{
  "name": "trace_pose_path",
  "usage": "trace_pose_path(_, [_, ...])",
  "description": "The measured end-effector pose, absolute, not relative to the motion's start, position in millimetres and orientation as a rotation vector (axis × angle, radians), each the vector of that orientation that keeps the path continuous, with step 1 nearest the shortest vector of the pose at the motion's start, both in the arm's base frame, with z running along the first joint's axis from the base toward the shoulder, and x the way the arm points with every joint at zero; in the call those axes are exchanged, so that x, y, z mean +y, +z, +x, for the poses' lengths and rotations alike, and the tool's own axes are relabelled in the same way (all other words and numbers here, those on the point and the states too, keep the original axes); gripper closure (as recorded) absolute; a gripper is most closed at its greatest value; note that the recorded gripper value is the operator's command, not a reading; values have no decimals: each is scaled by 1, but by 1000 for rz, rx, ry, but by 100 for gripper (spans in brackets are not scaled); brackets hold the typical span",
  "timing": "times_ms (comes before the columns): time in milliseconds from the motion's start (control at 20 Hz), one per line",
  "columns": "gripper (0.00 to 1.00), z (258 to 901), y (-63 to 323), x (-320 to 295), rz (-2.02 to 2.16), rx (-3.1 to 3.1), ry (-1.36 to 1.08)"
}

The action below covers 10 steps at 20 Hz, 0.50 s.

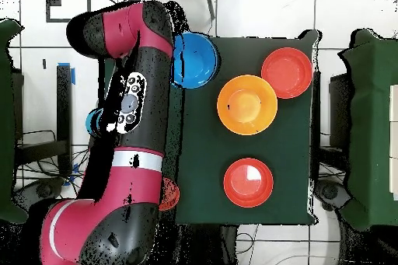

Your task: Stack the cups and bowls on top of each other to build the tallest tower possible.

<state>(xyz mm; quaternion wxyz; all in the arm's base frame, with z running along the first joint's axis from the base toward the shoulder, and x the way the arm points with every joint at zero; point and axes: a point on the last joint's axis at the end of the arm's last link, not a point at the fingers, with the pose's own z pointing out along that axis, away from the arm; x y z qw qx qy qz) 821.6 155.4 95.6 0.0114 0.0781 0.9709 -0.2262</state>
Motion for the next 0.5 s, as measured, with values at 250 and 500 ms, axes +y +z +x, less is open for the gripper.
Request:
trace_pose_path(250, [100,823,96,156,239,3021,-702])
trace_pose_path(500, [100,825,95,157,230,3005,-693])
